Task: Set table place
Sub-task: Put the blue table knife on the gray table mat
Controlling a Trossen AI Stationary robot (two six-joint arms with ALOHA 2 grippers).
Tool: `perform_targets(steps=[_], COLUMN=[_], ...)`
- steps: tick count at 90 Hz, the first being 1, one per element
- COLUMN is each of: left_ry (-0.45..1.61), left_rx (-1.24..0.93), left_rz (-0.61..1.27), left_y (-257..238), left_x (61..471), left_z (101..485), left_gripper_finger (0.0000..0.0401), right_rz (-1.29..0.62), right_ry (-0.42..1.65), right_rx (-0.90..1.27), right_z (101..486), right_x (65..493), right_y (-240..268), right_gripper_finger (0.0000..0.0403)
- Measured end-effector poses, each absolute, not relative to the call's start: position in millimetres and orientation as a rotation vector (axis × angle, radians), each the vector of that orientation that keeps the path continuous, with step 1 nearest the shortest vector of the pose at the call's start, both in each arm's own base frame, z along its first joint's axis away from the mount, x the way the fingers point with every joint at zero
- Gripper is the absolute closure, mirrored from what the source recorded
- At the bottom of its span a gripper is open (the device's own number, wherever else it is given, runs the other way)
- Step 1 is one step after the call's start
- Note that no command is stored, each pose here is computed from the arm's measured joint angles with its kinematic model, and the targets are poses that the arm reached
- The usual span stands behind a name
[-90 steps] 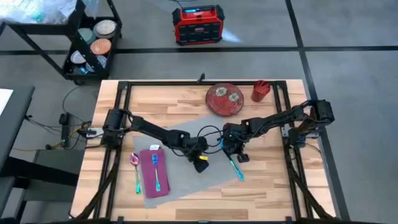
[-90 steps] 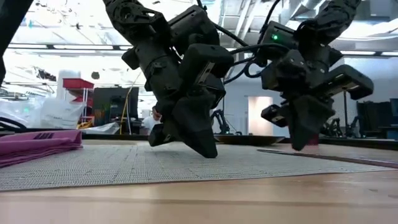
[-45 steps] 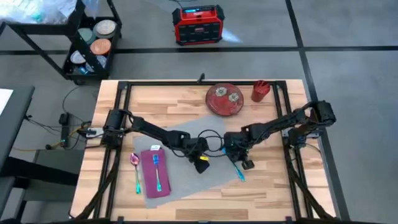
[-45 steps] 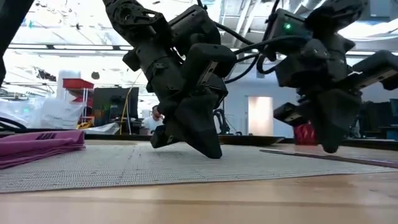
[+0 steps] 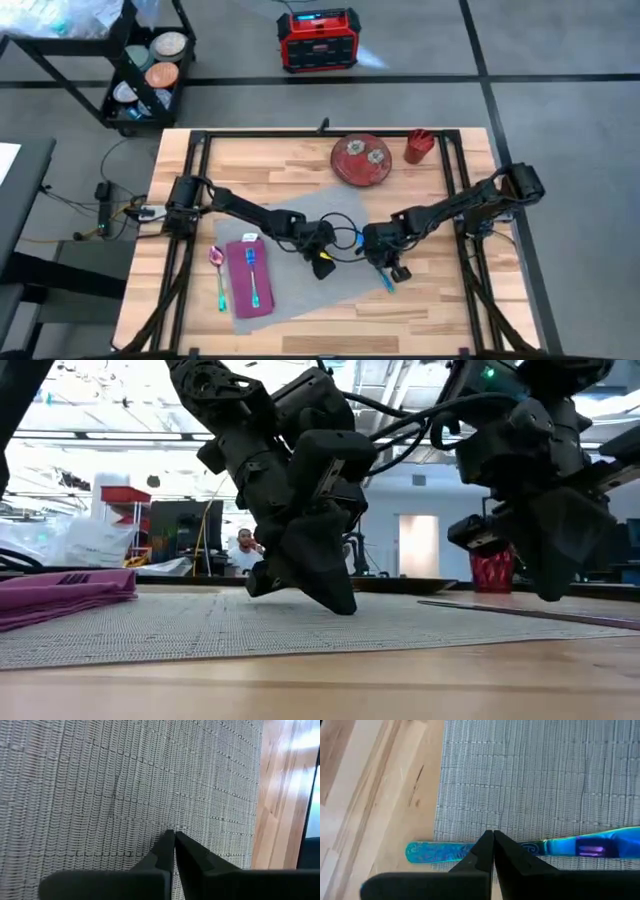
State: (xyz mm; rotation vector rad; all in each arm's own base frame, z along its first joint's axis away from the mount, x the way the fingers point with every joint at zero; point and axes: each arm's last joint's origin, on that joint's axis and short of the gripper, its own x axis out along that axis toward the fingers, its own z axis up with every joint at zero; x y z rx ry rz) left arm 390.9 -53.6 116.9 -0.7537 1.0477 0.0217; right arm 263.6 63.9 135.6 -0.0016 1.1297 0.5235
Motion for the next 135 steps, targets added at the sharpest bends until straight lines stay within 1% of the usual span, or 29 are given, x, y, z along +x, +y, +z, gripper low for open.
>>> perform_targets(steps=[24,37,55,70,94,103,111,119,135], left_ry=[1.048,1.046,1.045,1.041,1.033,1.032,1.031,1.031,1.03], left_rx=[-0.754,-0.753,-0.757,-0.761,-0.77,-0.771,-0.772,-0.778,-0.771], left_rz=[0.022,0.02,0.021,0.021,0.023,0.023,0.025,0.026,0.022], left_y=[-53.5,-53.5,-53.7,-53.7,-53.9,-53.9,-53.8,-53.9,-53.9], left_x=[390.9,391.0,391.1,391.4,392.0,392.0,392.0,392.1,392.2], left_z=[116.9,117.1,117.3,117.4,117.7,117.7,117.7,117.8,117.9], left_gripper_finger=[0.0401,0.0401,0.0401,0.0401,0.0401,0.0401,0.0401,0.0401,0.0401], right_rz=[0.506,0.543,0.518,0.469,0.397,0.346,0.305,0.319,0.389], right_ry=[1.14,1.091,1.058,1.047,0.957,0.993,1.086,1.179,1.214], right_rx=[0.048,-0.021,-0.1,-0.116,-0.18,-0.151,-0.129,-0.114,-0.136], right_z=[127.6,128.5,128.3,129.4,153.0,156.8,156.3,147.7,135.1], right_x=[257.5,260.4,264.8,268.0,289.4,290.6,285.0,273.9,263.2], right_y=[64.7,61.2,40.0,16.5,-8.5,-9.8,-10.2,-8.4,8.7], right_gripper_finger=[0.0403,0.0403,0.0403,0.0403,0.0403,0.0403,0.0403,0.0403,0.0403])
